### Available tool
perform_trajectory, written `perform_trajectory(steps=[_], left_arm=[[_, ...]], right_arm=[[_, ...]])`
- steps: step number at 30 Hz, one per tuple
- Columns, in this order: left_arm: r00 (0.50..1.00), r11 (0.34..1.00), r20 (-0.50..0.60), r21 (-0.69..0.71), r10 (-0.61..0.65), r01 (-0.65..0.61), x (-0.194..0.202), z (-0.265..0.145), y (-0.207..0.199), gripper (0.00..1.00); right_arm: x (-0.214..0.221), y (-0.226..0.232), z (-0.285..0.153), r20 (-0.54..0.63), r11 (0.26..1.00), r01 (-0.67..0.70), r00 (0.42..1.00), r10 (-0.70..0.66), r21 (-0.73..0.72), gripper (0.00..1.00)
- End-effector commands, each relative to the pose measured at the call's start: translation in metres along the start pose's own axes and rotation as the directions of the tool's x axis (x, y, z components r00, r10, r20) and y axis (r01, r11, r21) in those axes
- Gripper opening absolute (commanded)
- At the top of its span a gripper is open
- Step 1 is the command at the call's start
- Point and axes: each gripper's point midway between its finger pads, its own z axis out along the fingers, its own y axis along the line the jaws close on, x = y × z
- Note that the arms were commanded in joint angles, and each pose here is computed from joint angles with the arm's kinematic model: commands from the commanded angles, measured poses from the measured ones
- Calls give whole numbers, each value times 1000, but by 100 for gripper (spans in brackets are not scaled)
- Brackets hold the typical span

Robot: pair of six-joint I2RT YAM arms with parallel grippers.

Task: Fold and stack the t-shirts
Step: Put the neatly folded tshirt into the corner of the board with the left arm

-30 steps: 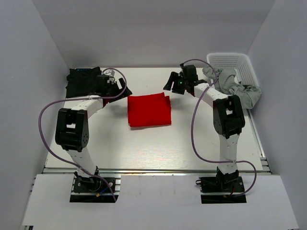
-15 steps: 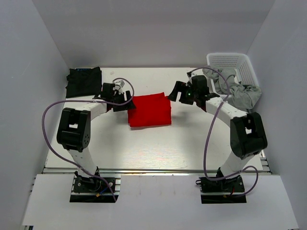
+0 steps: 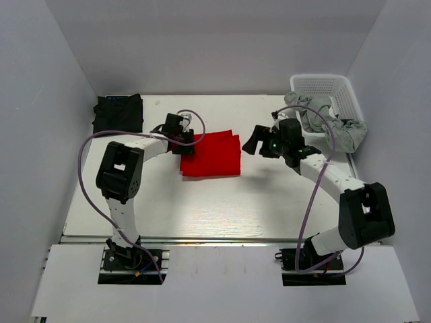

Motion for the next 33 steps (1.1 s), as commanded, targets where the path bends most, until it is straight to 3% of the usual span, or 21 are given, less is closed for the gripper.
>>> perform_trajectory(steps=[1,5,8,9,16,19,28,33], left_arm=[[979,982,-205,-179,20,-58,61,12,28,51],[966,969,-258,-229,32,-93,76,20,33,34],[963,971,-267,-216,39,-99,76,26,32,3],[964,971,-264,-215,40,-99,73,25,31,0],[975,942,-42,-251,220,-223,-34,-18,31,0],[942,887,35,-350,335,-302,-80,-48,42,0],[869,717,40,-585,493,-380,-141,-107,89,0],[833,678,88,-631,546,-377,-176,-144,111,0]], right_arm=[[-12,-4,-13,82,999,20,996,-23,32,90],[-8,-20,-32,126,993,20,991,-35,120,90],[-8,-24,-42,152,989,31,987,-53,144,90],[-3,-26,-44,151,988,30,987,-53,152,90],[-7,-45,-58,209,969,24,975,-78,247,90],[-6,-48,-59,211,965,32,974,-89,259,90],[1,-58,-50,174,954,37,981,-92,297,90],[0,-61,-44,169,953,36,982,-90,300,90]])
